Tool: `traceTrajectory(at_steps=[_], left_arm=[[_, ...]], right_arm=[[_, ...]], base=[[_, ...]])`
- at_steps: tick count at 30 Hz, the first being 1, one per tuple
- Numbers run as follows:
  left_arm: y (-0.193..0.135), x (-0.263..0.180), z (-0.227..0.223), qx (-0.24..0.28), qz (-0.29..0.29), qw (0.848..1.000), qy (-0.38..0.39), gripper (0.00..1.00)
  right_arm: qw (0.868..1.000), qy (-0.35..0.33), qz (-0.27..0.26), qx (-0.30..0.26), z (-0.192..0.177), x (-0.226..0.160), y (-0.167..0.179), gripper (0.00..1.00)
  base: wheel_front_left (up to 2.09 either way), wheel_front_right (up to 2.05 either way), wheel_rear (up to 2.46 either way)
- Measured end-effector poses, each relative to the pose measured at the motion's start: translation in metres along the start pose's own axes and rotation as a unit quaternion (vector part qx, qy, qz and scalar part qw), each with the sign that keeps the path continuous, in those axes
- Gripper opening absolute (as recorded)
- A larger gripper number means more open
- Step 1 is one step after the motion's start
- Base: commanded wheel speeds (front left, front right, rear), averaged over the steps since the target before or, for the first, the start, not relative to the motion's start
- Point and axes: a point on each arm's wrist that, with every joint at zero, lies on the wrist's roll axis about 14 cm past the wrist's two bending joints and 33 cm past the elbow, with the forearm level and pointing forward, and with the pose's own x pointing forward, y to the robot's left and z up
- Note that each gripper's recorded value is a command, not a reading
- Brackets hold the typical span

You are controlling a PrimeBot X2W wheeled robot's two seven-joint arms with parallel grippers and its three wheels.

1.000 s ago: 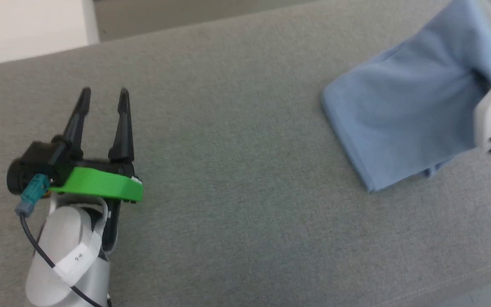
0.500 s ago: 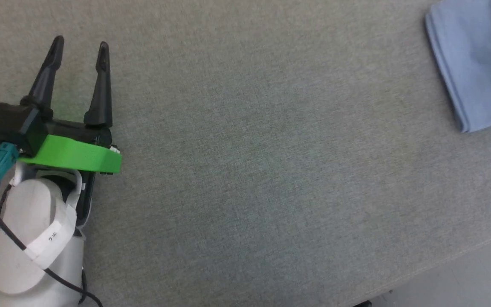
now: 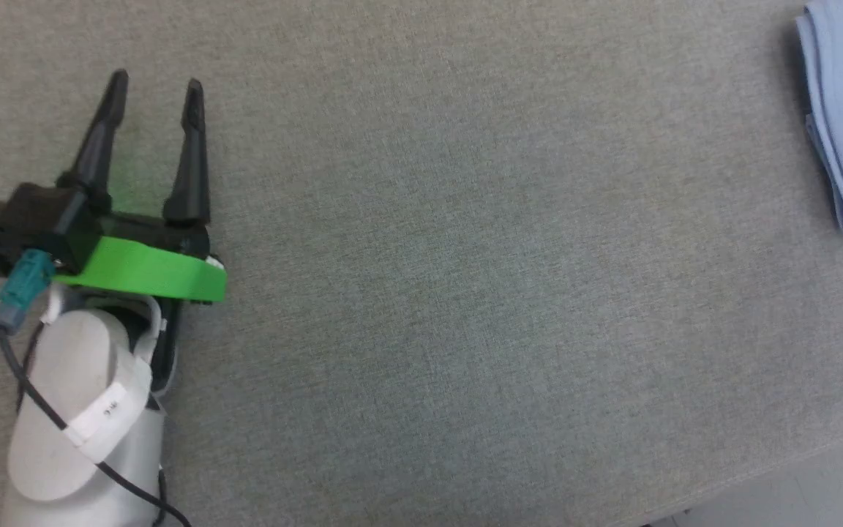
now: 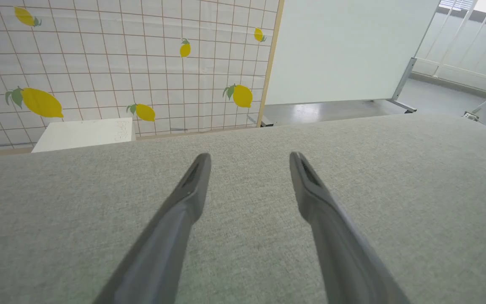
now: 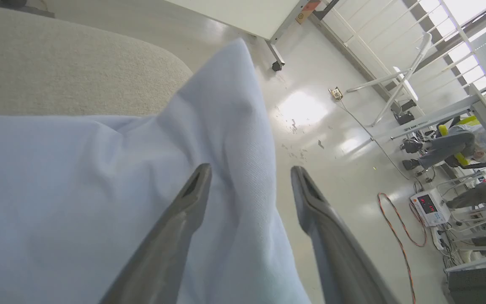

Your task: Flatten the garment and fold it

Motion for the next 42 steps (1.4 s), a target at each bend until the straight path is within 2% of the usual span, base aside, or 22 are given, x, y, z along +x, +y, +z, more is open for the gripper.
traceTrajectory(at_steps=[5, 11, 18, 27, 31, 35, 42], left_arm=[[-0.009, -0.018, 0.006, -0.012, 0.011, 1.000, 0.006, 1.00], [-0.014, -0.043, 0.027, -0.022, 0.036, 0.999, 0.002, 1.00], [-0.016, -0.074, 0.061, -0.020, 0.061, 0.998, -0.019, 1.00], [-0.010, -0.115, 0.101, -0.005, 0.096, 0.994, -0.057, 1.00], [-0.008, -0.133, 0.108, 0.000, 0.107, 0.992, -0.063, 1.00], [-0.005, -0.151, 0.109, 0.000, 0.124, 0.990, -0.062, 1.00], [-0.003, -0.174, 0.107, -0.003, 0.143, 0.988, -0.059, 1.00]], right_arm=[[0.997, -0.067, 0.017, 0.045, 0.023, -0.014, -0.003, 1.00], [0.986, -0.125, 0.058, 0.092, 0.036, -0.045, 0.006, 1.00], [0.956, -0.209, 0.107, 0.178, 0.062, -0.093, 0.023, 1.00], [0.896, -0.293, 0.199, 0.267, 0.091, -0.174, 0.084, 1.00], [0.875, -0.314, 0.228, 0.291, 0.101, -0.207, 0.104, 1.00], [0.863, -0.316, 0.250, 0.304, 0.102, -0.231, 0.121, 1.00], [0.857, -0.306, 0.285, 0.301, 0.094, -0.255, 0.148, 1.00]], base=[[0.00, 0.00, 0.00], [0.00, 0.00, 0.00], [0.00, 0.00, 0.00], [0.00, 0.00, 0.00], [0.00, 0.00, 0.00], [0.00, 0.00, 0.00], [0.00, 0.00, 0.00]])
